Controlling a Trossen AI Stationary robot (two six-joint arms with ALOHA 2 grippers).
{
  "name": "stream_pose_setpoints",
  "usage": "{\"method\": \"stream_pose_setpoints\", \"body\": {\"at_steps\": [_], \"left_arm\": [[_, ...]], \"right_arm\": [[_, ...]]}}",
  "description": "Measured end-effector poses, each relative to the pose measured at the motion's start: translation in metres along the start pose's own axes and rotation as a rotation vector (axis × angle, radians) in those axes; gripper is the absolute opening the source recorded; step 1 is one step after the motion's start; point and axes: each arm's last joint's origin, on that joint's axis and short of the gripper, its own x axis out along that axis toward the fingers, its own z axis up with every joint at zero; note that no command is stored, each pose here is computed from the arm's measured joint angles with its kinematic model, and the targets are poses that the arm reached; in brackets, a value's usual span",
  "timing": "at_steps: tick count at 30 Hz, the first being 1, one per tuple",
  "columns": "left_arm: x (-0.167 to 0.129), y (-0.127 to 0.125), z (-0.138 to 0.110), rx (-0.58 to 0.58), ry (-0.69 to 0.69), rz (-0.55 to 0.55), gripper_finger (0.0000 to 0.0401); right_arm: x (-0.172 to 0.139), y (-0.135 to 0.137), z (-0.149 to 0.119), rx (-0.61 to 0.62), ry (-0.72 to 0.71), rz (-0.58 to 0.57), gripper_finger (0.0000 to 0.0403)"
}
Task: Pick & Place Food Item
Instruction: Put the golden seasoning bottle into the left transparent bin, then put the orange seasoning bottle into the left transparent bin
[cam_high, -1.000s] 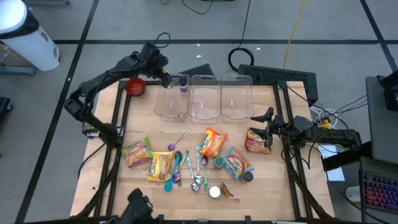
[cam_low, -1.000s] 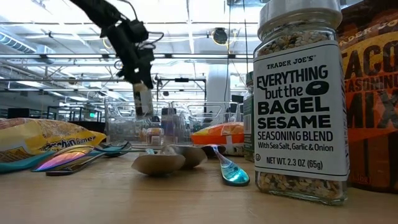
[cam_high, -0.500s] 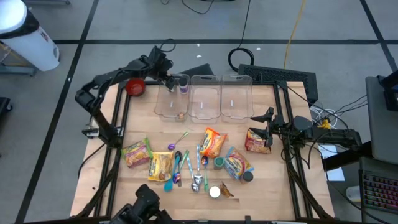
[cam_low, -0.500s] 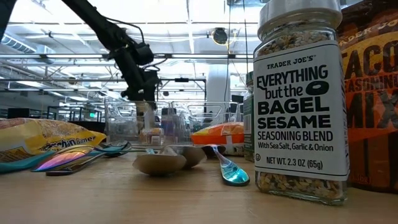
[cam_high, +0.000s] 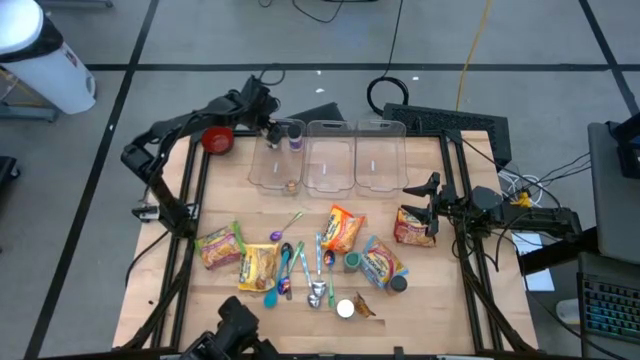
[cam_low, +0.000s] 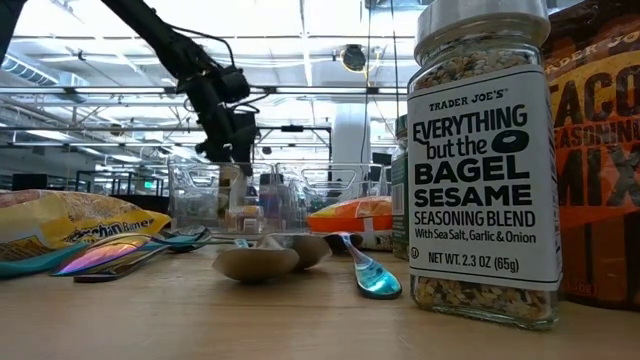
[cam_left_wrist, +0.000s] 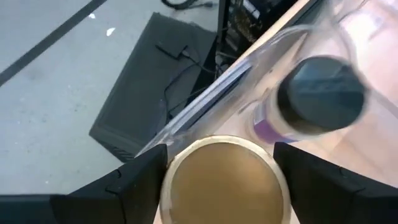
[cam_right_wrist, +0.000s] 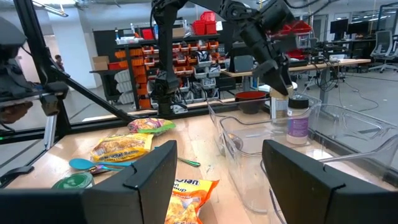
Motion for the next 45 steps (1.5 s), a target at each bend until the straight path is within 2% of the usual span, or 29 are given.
{"method": "stream_pose_setpoints", "body": {"at_steps": [8,12,17,22,24,27,31,36,41,45], "left_arm": [[-0.016,-0.005,0.006,0.007,-0.054,-0.001,0.0315],[-0.033,-0.009,0.008,-0.050,-0.089,-0.030,0.0307],[-0.082,-0.026,0.014,-0.035,-0.219,-0.143,0.0298],[-0.144,-0.060,0.009,0.104,-0.402,-0.250,0.0290],[-0.160,-0.077,-0.001,0.170,-0.476,-0.299,0.0287],[-0.170,-0.100,-0.025,0.244,-0.569,-0.339,0.0282],[-0.170,-0.113,-0.067,0.252,-0.631,-0.364,0.0275],[-0.177,-0.115,-0.113,0.217,-0.681,-0.438,0.0275],[-0.181,-0.111,-0.149,0.267,-0.779,-0.500,0.0272],[-0.178,-0.102,-0.172,0.215,-0.869,-0.495,0.0267]], "right_arm": [[0.000,0.000,0.000,0.000,0.000,0.000,0.0232],[0.000,0.000,0.000,0.000,0.000,0.000,0.0232],[0.000,0.000,0.000,0.000,0.000,0.000,0.0232],[0.000,0.000,0.000,0.000,0.000,0.000,0.0232],[0.000,0.000,0.000,0.000,0.000,0.000,0.0232],[0.000,0.000,0.000,0.000,0.000,0.000,0.0232],[0.000,0.000,0.000,0.000,0.000,0.000,0.0232],[0.000,0.000,0.000,0.000,0.000,0.000,0.0232],[0.000,0.000,0.000,0.000,0.000,0.000,0.0232],[0.000,0.000,0.000,0.000,0.000,0.000,0.0232]]}}
